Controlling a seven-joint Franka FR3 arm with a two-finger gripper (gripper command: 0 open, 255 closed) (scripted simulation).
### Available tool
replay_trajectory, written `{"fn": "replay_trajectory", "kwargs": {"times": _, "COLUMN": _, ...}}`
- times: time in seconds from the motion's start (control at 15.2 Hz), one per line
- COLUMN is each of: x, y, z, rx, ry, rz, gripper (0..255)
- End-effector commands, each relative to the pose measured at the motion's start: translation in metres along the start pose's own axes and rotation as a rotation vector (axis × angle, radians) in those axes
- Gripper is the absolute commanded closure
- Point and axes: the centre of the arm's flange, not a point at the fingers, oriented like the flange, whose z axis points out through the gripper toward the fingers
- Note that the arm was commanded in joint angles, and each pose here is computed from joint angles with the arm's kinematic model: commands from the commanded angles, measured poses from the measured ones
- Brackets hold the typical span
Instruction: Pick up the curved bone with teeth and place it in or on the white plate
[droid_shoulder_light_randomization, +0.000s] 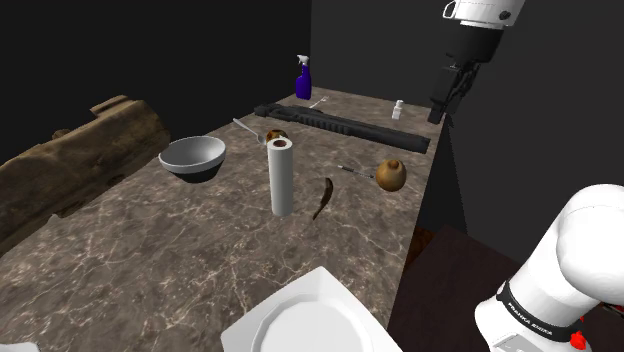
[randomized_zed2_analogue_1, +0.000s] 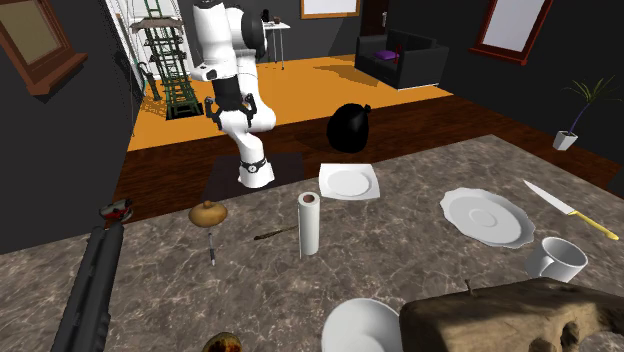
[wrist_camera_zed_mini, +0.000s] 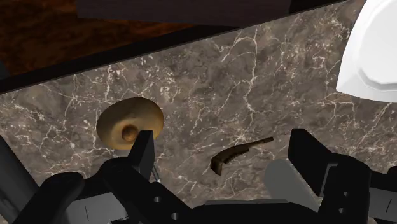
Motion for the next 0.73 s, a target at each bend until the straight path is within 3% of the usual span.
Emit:
{"fn": "replay_trajectory", "kwargs": {"times": 0.0, "x": 0.000, "y": 0.000, "z": 0.000, "rx": 0.000, "ry": 0.000, "rz": 0.000, "gripper": 0}}
{"fn": "replay_trajectory", "kwargs": {"times": 0.66, "x": 0.096, "y": -0.055, "z": 0.089, "rx": -0.020, "ry": -0.106, "rz": 0.458, "gripper": 0}}
